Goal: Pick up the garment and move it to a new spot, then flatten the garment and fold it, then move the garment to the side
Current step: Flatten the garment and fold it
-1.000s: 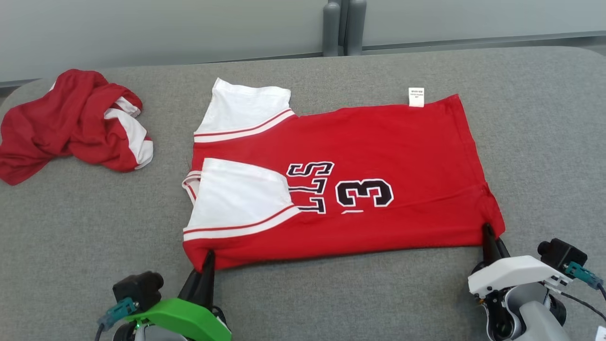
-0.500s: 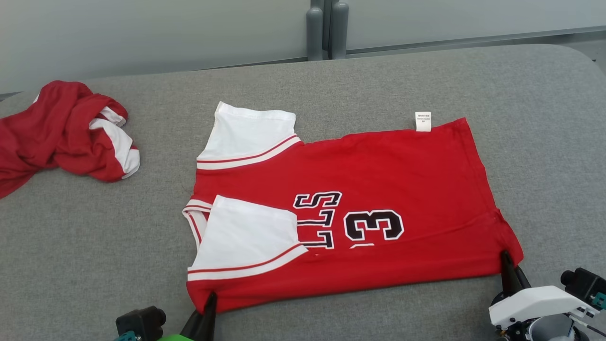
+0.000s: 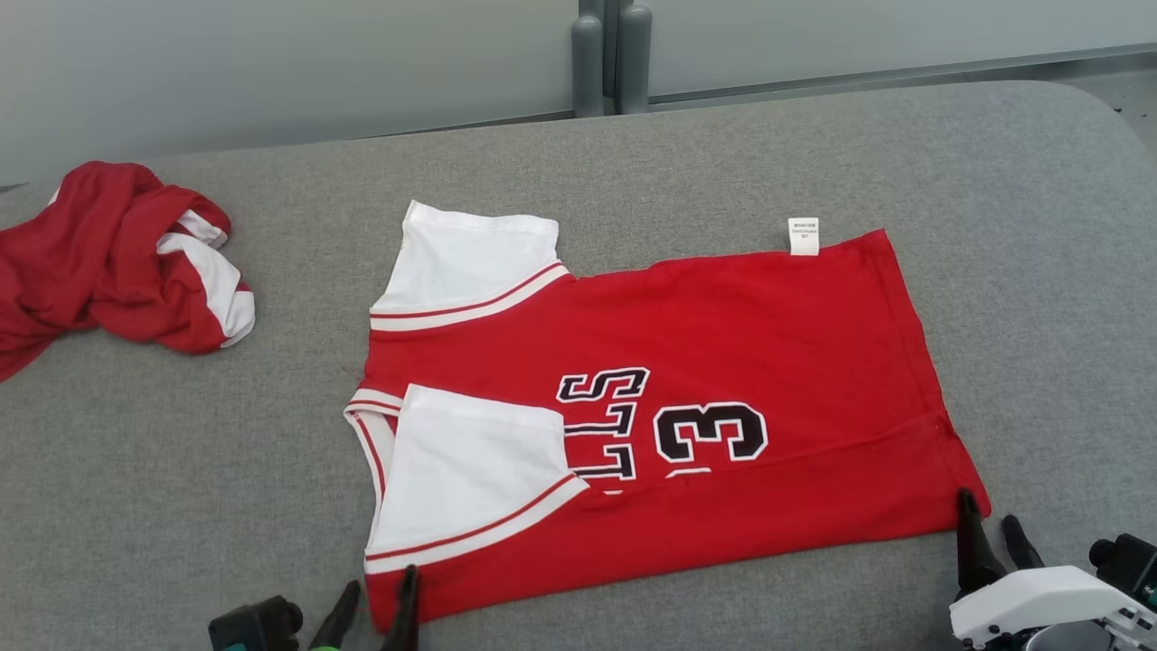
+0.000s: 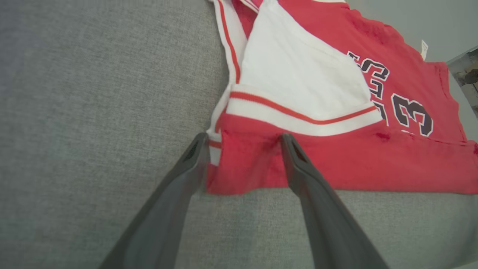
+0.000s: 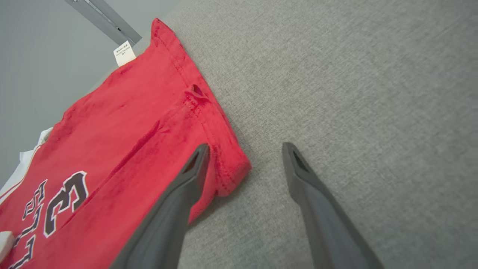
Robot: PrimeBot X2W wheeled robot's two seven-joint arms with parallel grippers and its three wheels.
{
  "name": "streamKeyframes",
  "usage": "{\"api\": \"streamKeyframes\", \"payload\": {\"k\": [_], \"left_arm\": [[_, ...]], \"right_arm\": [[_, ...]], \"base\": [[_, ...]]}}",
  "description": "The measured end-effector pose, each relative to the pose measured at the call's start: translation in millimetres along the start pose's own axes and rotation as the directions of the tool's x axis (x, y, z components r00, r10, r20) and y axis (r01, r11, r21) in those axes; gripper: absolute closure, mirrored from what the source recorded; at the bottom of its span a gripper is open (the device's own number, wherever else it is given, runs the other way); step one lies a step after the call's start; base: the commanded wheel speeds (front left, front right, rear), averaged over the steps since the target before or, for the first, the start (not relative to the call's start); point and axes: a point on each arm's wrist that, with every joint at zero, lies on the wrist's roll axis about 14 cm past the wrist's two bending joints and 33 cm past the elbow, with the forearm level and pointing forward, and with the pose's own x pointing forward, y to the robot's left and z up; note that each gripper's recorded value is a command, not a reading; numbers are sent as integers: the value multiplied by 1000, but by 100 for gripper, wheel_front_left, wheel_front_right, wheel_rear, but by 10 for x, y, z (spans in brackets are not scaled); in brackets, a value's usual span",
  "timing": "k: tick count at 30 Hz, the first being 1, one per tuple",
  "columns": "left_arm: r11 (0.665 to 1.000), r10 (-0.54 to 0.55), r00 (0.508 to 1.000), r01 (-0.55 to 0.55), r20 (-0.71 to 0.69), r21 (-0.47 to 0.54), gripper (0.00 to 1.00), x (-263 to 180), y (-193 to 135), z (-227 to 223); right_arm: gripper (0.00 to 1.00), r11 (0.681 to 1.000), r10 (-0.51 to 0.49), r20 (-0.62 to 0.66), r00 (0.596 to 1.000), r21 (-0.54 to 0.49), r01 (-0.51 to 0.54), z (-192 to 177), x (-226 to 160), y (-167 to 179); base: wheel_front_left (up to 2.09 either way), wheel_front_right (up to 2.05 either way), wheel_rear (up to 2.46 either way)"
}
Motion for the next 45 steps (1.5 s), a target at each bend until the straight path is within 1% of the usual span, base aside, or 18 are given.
{"api": "streamKeyframes", "payload": {"k": [7, 11, 13, 18, 23, 29, 31, 34, 38, 45], "left_arm": [[999, 13, 998, -16, 63, 46, 0, 0, 87, 237], [994, -28, 993, 16, 113, 105, 0, 80, -9, 488], [988, -60, 989, 38, 136, 152, 0, 153, -75, 645], [962, -150, 976, 107, 159, 250, 0, 425, -321, 1009], [937, -190, 970, 132, 154, 322, 0, 797, -479, 1312], [914, -186, 977, 134, 103, 384, 0, 1324, -559, 1483], [909, -159, 985, 119, 68, 400, 0, 1593, -521, 1513], [909, -115, 992, 89, 40, 407, 0, 1851, -433, 1538], [906, -73, 997, 65, 3, 418, 0, 2153, -336, 1515], [900, -26, 996, 61, -87, 431, 0, 2534, -188, 1288]], "right_arm": [[0, 999, -31, 56, 998, -22, 33, 178, -15, -118], [0, 998, -26, 118, 993, -58, 33, 403, 2, -113], [0, 997, -8, 141, 990, -80, 19, 512, 31, -52], [0, 989, 78, 191, 978, -142, -51, 800, 154, 266], [0, 976, 140, 202, 969, -194, -101, 952, 250, 512], [0, 961, 197, 168, 966, -231, -155, 918, 403, 746], [0, 954, 216, 143, 966, -240, -178, 850, 491, 829], [0, 950, 235, 140, 962, -244, -196, 825, 572, 899], [0, 945, 248, 126, 961, -249, -211, 755, 656, 945], [0, 946, 230, 111, 967, -259, -196, 667, 745, 871]], "base": [[0, 0, 0], [0, 0, 0], [0, 0, 0], [0, 0, 0], [0, 0, 0], [0, 0, 0], [0, 0, 0], [0, 0, 0], [0, 0, 0], [0, 0, 0]]}}
